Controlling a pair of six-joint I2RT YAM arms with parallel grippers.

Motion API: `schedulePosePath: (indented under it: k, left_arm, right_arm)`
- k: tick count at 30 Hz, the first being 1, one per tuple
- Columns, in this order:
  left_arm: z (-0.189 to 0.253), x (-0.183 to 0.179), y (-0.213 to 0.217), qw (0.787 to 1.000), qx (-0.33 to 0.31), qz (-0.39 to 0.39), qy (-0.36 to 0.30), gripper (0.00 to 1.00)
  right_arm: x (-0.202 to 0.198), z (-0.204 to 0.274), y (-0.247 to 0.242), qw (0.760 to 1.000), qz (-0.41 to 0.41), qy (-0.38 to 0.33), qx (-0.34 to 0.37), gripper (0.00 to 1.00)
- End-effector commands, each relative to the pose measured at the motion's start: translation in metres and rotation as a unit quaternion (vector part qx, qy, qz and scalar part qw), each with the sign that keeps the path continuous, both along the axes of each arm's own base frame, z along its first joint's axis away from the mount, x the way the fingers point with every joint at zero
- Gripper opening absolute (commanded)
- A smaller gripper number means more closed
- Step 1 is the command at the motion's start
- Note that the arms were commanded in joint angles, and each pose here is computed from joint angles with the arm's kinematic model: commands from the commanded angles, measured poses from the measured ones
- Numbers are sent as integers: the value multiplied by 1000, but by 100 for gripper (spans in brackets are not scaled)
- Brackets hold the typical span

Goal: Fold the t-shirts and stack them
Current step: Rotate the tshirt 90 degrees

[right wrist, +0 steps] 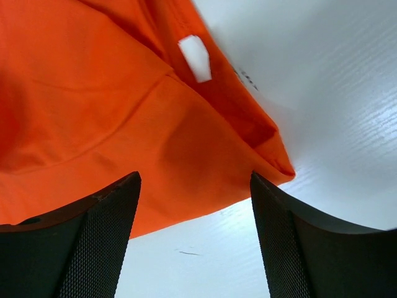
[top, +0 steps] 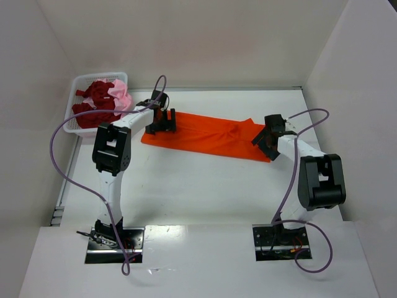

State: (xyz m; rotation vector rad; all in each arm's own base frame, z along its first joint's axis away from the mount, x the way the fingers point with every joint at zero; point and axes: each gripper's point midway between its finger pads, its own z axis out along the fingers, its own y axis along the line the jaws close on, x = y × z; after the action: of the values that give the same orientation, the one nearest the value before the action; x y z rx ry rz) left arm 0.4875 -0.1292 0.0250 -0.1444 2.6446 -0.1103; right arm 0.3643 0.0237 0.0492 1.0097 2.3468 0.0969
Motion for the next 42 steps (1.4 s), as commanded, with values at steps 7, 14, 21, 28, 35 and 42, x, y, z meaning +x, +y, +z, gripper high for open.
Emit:
schedulePosePath:
  k: [7,14,21,28,35,42]
  left_arm:
    - [-15,-1,-6,999,-28,-3,19,100]
    - [-15,-1,-6,999,-28,-3,19,100]
    - [-20,-2,-6,999,-27,-3,24,100]
    - [-20,0,1,999,-31,4,24,100]
    - [-19,1,-2,999,-39,0,26,100]
    - [-14,2,-3,999,-40,-1,22,100]
  right_arm:
    - [-11,-28,-12,999,-17,39,-28,72]
    - [-3,-33,-17,998,-21,45,-45,38]
    - [-17,-35,-17,996,-36,75,-39,1]
    - [-40,-23,-18,995,-52,84,-32,3]
    - [-64,-21,-14,994,-50,95,-17,15]
    - [-54,2,-14,998,-37,46,-18,56]
